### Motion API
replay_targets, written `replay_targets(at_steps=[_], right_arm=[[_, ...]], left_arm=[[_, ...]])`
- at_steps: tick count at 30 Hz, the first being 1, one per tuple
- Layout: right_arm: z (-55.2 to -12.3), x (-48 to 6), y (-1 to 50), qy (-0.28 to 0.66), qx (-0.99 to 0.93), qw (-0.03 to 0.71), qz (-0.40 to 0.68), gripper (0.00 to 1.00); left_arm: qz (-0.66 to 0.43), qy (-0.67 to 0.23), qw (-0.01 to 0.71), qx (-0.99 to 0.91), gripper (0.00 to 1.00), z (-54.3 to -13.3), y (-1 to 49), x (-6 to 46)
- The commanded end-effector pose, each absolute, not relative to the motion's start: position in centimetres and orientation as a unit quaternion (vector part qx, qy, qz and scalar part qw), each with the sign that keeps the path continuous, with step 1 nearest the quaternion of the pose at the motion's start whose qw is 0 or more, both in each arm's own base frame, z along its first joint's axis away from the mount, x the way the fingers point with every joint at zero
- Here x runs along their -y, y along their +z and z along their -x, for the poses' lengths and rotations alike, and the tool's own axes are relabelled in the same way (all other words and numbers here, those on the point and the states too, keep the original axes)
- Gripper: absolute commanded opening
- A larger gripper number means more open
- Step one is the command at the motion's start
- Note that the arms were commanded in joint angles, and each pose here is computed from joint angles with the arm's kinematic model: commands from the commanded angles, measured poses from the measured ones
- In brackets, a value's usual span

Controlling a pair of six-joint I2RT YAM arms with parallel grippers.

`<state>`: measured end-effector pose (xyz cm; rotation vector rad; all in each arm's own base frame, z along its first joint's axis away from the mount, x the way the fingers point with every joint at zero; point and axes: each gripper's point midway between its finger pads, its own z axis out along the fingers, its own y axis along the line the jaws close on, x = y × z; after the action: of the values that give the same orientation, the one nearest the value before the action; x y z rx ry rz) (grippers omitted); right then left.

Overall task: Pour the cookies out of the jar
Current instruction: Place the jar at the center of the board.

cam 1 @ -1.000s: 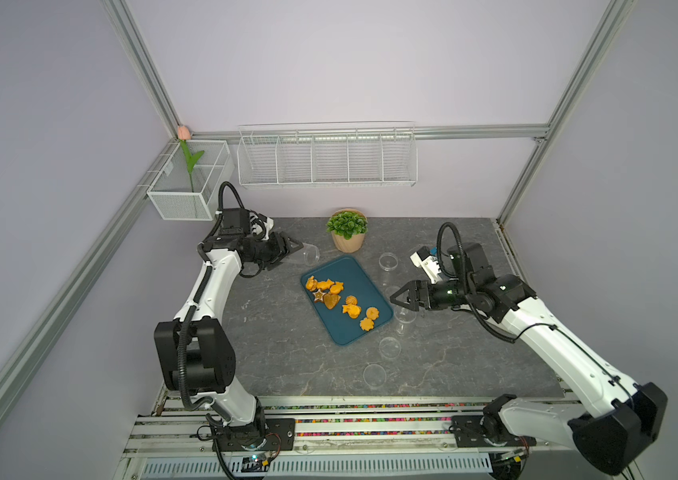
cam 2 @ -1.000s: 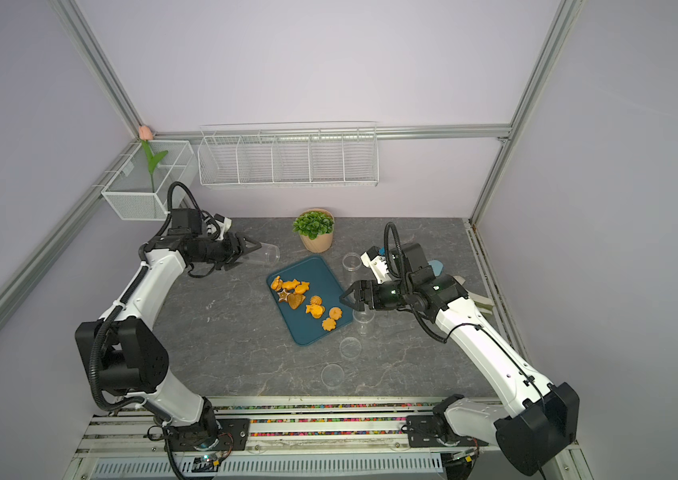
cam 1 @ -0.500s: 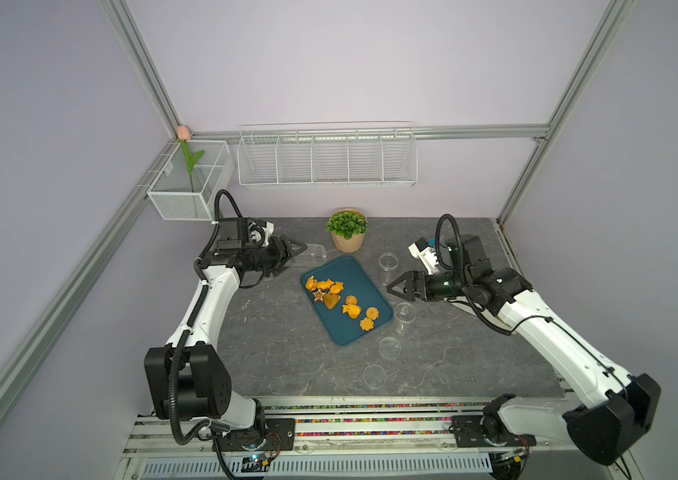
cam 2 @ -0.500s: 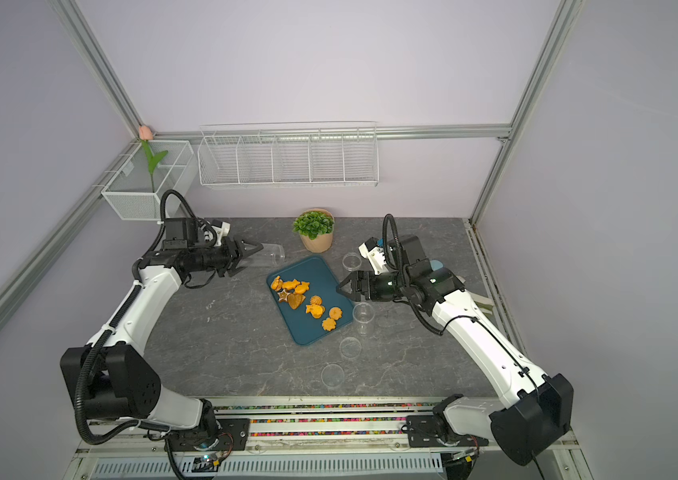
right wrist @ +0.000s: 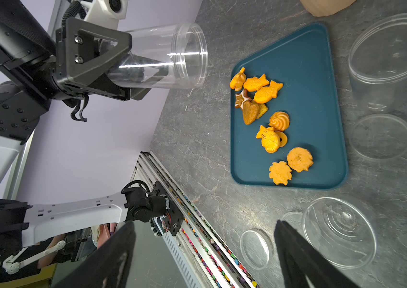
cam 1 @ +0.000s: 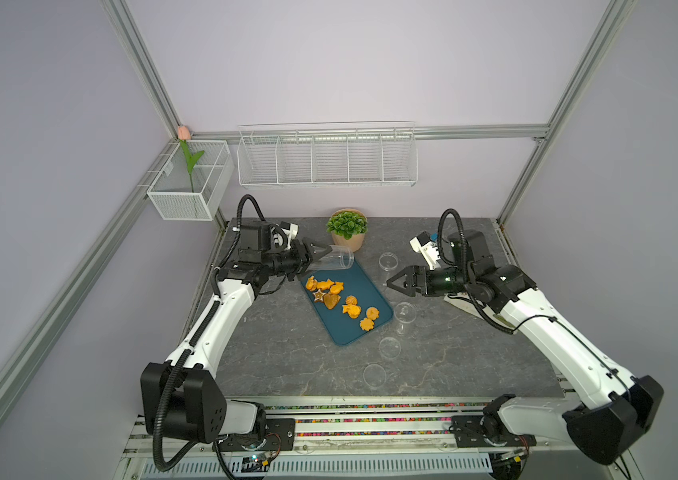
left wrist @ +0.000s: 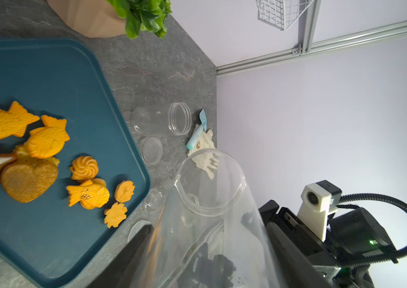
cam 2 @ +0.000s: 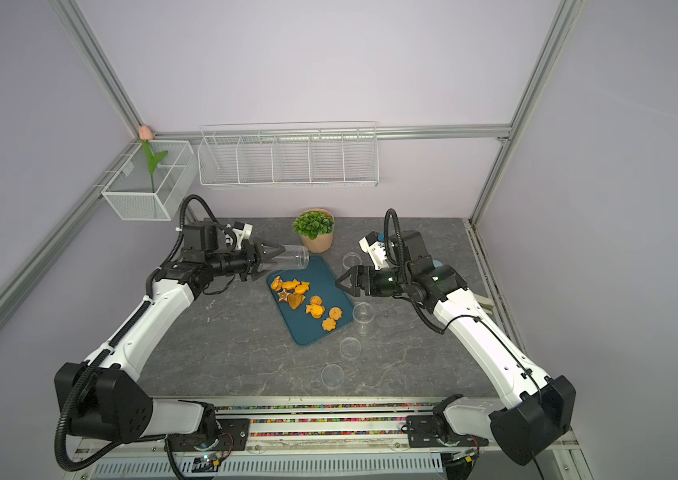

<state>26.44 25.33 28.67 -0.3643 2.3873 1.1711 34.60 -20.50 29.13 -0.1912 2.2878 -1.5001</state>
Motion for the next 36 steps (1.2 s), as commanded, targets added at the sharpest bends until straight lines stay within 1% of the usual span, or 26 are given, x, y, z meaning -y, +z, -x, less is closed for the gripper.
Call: replay_targets(at_steps=[1, 10, 23, 36], right_arm=[[-26.3, -25.2, 29.9, 0.424, -0.864, 0.241, 0.129, 0.89], [-26.6, -24.5, 30.4, 0.414, -0.866, 0.256, 0.117, 0.89], [-27.7, -24.6, 31.7, 0.421, -0.859, 0.272, 0.106, 0.89], [-28.5, -23.8, 33.4, 0.429, -0.853, 0.283, 0.093, 0.89]], left_arm=[[0.065, -0.547, 0.213, -0.807, 0.68, -34.6, 30.7, 20.8], [0.058, -0.573, 0.203, -0.792, 0.68, -33.0, 31.5, 22.9], [0.047, -0.591, 0.187, -0.784, 0.68, -31.4, 32.0, 23.9], [0.035, -0.61, 0.18, -0.771, 0.69, -30.8, 33.2, 24.6]])
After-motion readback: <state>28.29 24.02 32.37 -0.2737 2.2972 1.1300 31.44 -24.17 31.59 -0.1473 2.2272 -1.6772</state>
